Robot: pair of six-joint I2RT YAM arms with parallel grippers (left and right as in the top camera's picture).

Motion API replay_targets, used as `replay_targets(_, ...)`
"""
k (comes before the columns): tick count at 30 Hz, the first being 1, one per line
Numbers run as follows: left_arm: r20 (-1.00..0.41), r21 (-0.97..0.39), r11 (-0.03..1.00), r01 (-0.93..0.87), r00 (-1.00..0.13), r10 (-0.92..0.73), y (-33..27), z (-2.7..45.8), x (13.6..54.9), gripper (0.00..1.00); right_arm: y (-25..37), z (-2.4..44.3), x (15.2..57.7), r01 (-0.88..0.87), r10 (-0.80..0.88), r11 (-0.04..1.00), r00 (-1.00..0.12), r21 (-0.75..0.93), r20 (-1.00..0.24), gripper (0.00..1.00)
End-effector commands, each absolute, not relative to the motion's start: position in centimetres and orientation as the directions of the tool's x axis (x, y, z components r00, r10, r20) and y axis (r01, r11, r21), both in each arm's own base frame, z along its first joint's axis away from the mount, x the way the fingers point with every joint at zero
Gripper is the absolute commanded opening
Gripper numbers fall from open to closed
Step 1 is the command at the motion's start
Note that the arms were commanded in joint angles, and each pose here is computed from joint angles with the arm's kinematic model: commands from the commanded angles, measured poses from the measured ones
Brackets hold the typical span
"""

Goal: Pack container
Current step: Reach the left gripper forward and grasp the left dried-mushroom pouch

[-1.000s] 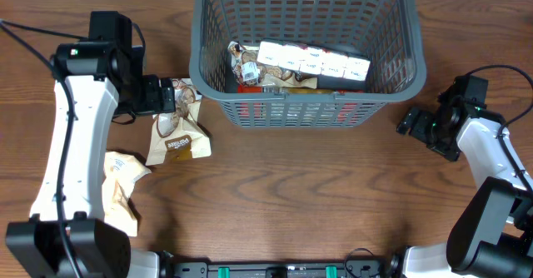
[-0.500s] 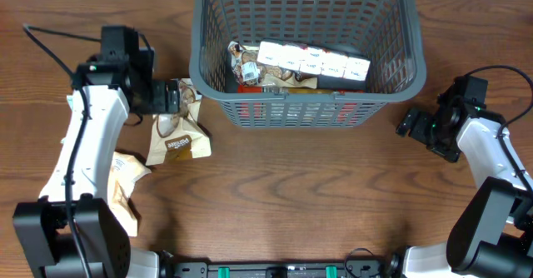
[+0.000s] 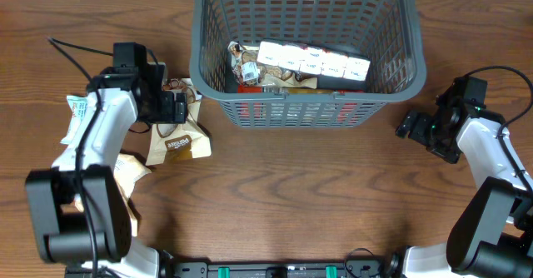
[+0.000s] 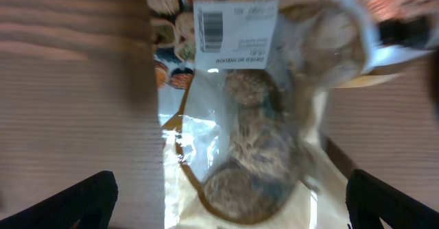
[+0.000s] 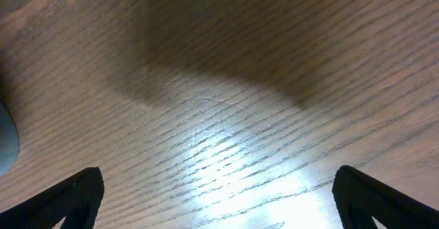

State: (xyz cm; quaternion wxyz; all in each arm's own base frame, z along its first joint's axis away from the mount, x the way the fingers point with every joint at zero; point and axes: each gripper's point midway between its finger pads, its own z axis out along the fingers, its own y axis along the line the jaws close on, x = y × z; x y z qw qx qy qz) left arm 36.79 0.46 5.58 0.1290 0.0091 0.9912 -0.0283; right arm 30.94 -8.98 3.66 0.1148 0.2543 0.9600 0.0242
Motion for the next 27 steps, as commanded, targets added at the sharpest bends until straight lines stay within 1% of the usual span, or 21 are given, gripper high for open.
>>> replay_targets(1, -0.221, -0.059, 0.998, 0.036, -0.975, 0.022, 0.5, 3.8, 36.7, 0.99, -8.6, 3.5, 31.0, 0.460, 0.473, 0.881, -0.858, 0.108, -0.203, 0.99)
replay_targets(10, -0.229, -0.051, 0.998, 0.035, -0.973, 0.022, 0.7, 2.5, 37.6, 0.99, -8.5, 3.5, 31.0, 0.459, 0.472, 0.882, -0.858, 0.108, -0.203, 0.99)
replay_targets(20, -0.127, -0.056, 0.997, 0.054, -0.991, 0.047, -0.4, -1.4, 36.6, 0.99, -8.5, 3.5, 31.0, 0.459, 0.471, 0.882, -0.858, 0.108, -0.203, 0.99)
replay_targets(26, -0.122, -0.056, 0.995, 0.080, -0.990, 0.073, -1.3, -1.6, 36.5, 1.00, -8.5, 3.5, 31.0, 0.452, 0.465, 0.886, -0.862, 0.106, -0.204, 0.99)
replay_targets(27, -0.122, -0.057, 0.995, 0.081, -0.990, 0.073, -1.4, -1.6, 36.5, 0.98, -8.5, 3.5, 31.0, 0.452, 0.465, 0.886, -0.862, 0.106, -0.204, 0.99)
